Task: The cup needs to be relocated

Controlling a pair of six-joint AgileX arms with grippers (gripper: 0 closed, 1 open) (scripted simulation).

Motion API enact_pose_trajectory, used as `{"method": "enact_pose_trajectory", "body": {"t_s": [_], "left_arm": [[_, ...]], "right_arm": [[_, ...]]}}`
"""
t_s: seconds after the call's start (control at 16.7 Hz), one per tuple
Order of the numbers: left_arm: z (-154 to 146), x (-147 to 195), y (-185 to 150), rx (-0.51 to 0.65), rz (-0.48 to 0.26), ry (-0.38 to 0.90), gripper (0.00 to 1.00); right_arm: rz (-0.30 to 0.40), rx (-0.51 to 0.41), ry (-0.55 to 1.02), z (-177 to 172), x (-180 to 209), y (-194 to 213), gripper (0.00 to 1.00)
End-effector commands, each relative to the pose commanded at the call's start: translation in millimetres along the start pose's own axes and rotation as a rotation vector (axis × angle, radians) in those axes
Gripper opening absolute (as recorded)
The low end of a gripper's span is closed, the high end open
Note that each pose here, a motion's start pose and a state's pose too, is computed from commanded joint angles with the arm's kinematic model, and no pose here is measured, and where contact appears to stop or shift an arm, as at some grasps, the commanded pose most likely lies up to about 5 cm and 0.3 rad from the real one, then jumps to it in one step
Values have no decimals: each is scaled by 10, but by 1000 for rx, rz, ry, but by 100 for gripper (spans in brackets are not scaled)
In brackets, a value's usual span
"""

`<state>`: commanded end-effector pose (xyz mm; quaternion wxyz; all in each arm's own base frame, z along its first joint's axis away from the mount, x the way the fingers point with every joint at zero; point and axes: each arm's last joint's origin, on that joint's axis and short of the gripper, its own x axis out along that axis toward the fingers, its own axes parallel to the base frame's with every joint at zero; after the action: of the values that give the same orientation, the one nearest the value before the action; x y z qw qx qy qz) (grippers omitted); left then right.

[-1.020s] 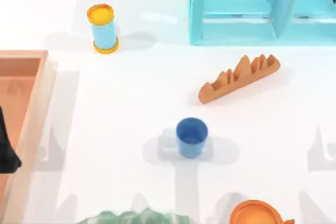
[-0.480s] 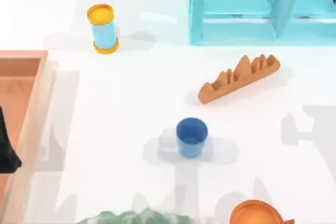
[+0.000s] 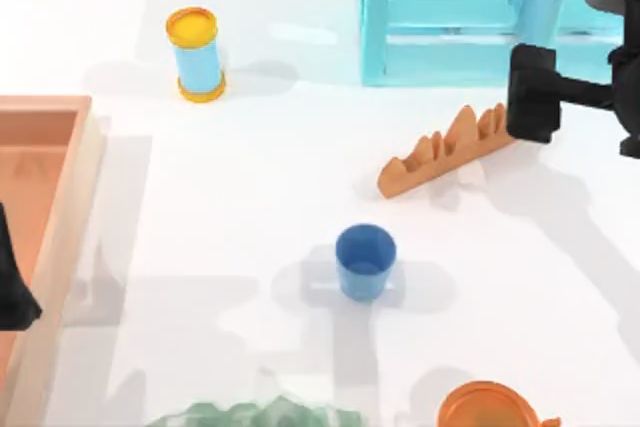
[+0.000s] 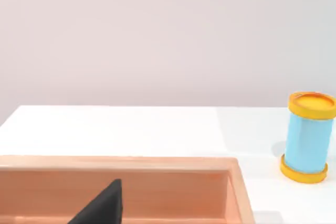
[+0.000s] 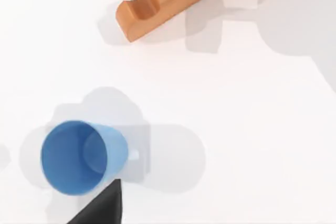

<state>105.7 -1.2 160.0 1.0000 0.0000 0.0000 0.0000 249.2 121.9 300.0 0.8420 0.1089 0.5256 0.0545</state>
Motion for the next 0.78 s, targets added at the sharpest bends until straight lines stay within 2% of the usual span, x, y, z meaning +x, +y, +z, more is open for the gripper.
{"method": "enact_pose_trajectory", "body": {"t_s": [0.18,0.42,0.6,0.78], "left_arm": [[0,0,0,0,0,0,100],[0,0,0,0,0,0,100],[0,0,0,0,0,0,100],[0,0,0,0,0,0,100]], "right_arm": [[-68,-11,180,184,335,467,100],[-168,-40,357,209,819,972,100],[-220,-61,431,151,1071,1198,100],[-236,-68,451,126,1142,1261,100]]}}
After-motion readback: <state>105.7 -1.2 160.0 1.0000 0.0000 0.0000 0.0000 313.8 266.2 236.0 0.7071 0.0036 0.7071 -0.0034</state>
